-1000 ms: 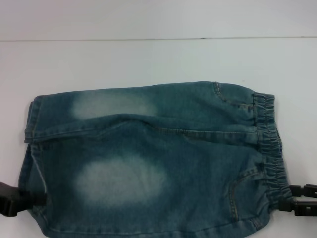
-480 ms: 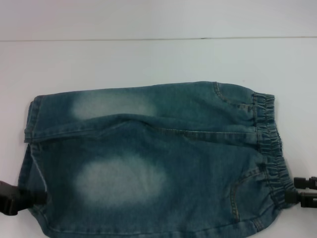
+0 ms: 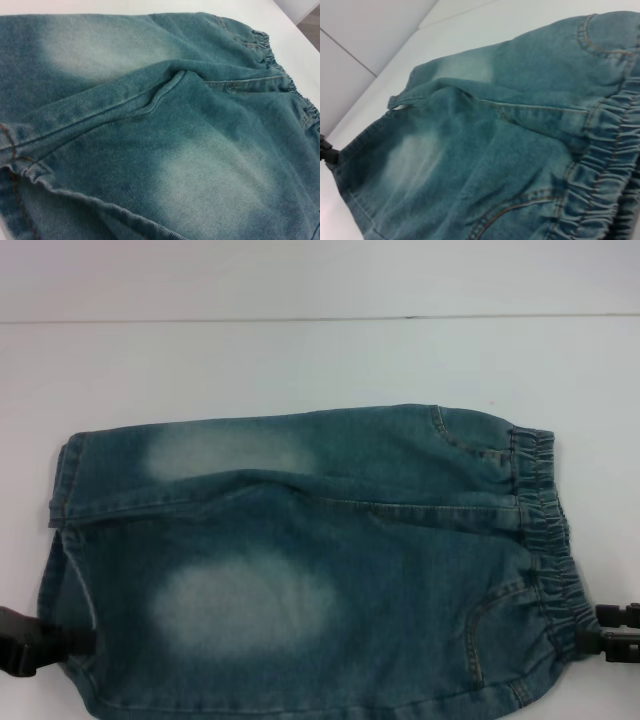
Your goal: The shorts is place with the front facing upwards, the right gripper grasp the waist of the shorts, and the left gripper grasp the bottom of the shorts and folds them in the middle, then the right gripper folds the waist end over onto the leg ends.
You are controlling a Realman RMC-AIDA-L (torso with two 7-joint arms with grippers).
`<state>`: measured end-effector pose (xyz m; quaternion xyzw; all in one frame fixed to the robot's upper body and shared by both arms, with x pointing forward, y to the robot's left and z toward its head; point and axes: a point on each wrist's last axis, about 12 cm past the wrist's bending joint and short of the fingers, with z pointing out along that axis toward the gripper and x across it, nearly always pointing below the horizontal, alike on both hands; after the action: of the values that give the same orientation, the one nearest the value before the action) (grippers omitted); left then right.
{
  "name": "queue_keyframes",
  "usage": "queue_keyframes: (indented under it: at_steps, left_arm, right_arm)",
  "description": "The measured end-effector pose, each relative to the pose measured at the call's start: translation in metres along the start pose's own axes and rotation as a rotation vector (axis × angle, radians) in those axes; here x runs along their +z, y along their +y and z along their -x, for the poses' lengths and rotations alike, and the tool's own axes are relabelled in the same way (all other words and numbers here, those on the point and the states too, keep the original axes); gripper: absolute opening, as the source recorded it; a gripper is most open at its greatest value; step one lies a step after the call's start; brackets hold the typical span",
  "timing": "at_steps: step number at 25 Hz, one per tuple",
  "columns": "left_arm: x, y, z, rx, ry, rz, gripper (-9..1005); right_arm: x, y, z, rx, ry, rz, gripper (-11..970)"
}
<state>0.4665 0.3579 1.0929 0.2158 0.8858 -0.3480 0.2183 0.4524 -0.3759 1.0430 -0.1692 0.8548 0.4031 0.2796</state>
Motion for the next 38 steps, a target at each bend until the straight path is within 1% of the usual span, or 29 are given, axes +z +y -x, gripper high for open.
queue_keyframes:
  at_steps: [6, 13, 17, 22, 26, 31, 38]
  left_arm:
    - [0.000, 0.000, 0.001, 0.003, 0.000, -0.001, 4]
    - [0.000, 0.000, 0.002, 0.003, 0.001, -0.001, 4]
    - [0.000, 0.000, 0.002, 0.004, 0.001, -0.003, 4]
    - [0.001, -0.001, 0.003, 0.005, -0.004, -0.006, 5]
    - [0.000, -0.001, 0.004, 0.006, -0.005, -0.014, 5]
    - [-0.002, -0.002, 0.006, 0.013, -0.019, -0.023, 5]
    - [-0.003, -0.002, 0.006, 0.016, -0.024, -0.021, 4]
  right_arm:
    - [0.008, 0.004, 0.004, -0.011, 0.012, 0.031, 832]
    - [0.007, 0.008, 0.008, -0.017, 0.003, 0.069, 828]
    - [0.009, 0.007, 0.011, -0.029, 0.008, 0.068, 827]
    - [0.015, 0.009, 0.017, -0.078, 0.058, 0.088, 824]
    - [0.015, 0.007, 0.021, -0.110, 0.077, 0.076, 822]
    - [0.017, 0.008, 0.025, -0.118, 0.091, 0.087, 595]
    - [0.016, 0.009, 0.028, -0.122, 0.097, 0.087, 432]
